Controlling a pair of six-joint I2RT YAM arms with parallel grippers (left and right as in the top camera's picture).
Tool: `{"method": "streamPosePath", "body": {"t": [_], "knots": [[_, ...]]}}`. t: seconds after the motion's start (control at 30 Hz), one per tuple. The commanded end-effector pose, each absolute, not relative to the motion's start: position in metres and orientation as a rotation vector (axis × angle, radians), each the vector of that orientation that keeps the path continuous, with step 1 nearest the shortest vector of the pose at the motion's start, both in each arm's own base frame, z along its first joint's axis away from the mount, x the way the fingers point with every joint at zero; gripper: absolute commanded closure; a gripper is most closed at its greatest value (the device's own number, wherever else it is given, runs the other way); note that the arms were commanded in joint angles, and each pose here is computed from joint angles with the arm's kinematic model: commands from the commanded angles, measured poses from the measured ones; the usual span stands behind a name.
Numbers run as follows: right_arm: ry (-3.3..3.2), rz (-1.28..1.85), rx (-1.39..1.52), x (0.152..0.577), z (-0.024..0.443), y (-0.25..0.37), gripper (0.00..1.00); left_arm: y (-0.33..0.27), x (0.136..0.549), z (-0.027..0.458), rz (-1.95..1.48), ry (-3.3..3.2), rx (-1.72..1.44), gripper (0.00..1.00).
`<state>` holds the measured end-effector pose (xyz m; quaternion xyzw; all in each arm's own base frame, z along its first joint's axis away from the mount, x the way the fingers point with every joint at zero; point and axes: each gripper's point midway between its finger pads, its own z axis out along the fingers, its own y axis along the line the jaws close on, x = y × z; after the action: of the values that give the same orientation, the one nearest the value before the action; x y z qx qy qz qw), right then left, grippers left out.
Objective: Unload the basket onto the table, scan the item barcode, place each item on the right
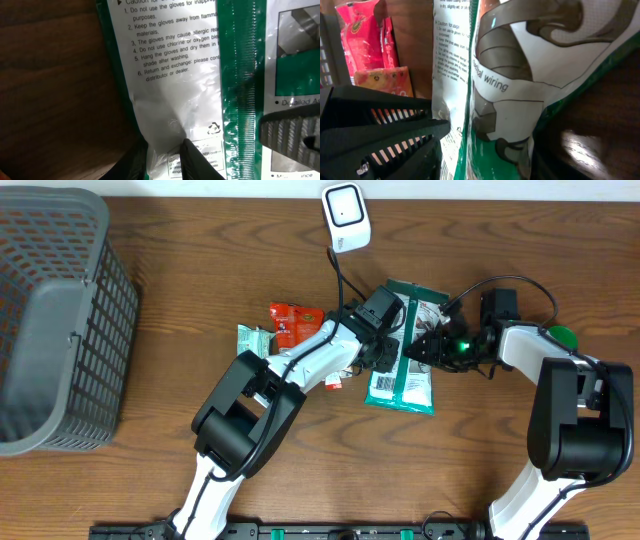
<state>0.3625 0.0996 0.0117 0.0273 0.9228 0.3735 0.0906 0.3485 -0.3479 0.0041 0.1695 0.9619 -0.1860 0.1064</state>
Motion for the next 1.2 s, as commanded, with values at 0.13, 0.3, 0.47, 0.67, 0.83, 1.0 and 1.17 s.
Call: {"method": "streamPosePath", "body": {"t": [0.13, 0.3, 0.47, 0.67, 0.83, 1.0, 1.17], "knots": [[2.813, 1.078, 0.061, 0.348, -0.011, 0.101, 0.54, -0.342, 0.335, -0.027, -0.483, 2.907, 0.519, 0.75], [2.837, 0.986, 0.042, 0.349, -0.018, 0.094, 0.5, -0.342, 0.335, -0.027, -0.483, 2.907, 0.519, 0.75], [2.842, 0.969, 0.043, 0.349, -0.019, 0.092, 0.53, -0.342, 0.335, -0.027, -0.484, 2.905, 0.519, 0.75], [2.84, 0.967, 0.042, 0.35, -0.019, 0.092, 0.54, -0.343, 0.337, -0.026, -0.491, 2.895, 0.518, 0.75], [2.836, 0.966, 0.031, 0.351, -0.019, 0.094, 0.6, -0.343, 0.337, -0.026, -0.491, 2.895, 0.518, 0.75], [2.829, 0.963, -0.029, 0.35, -0.019, 0.1, 0.7, -0.345, 0.339, -0.024, -0.498, 2.885, 0.518, 0.75], [2.819, 0.958, -0.034, 0.352, -0.017, 0.097, 0.88, -0.348, 0.351, 0.002, -0.531, 2.822, 0.516, 0.76]]}}
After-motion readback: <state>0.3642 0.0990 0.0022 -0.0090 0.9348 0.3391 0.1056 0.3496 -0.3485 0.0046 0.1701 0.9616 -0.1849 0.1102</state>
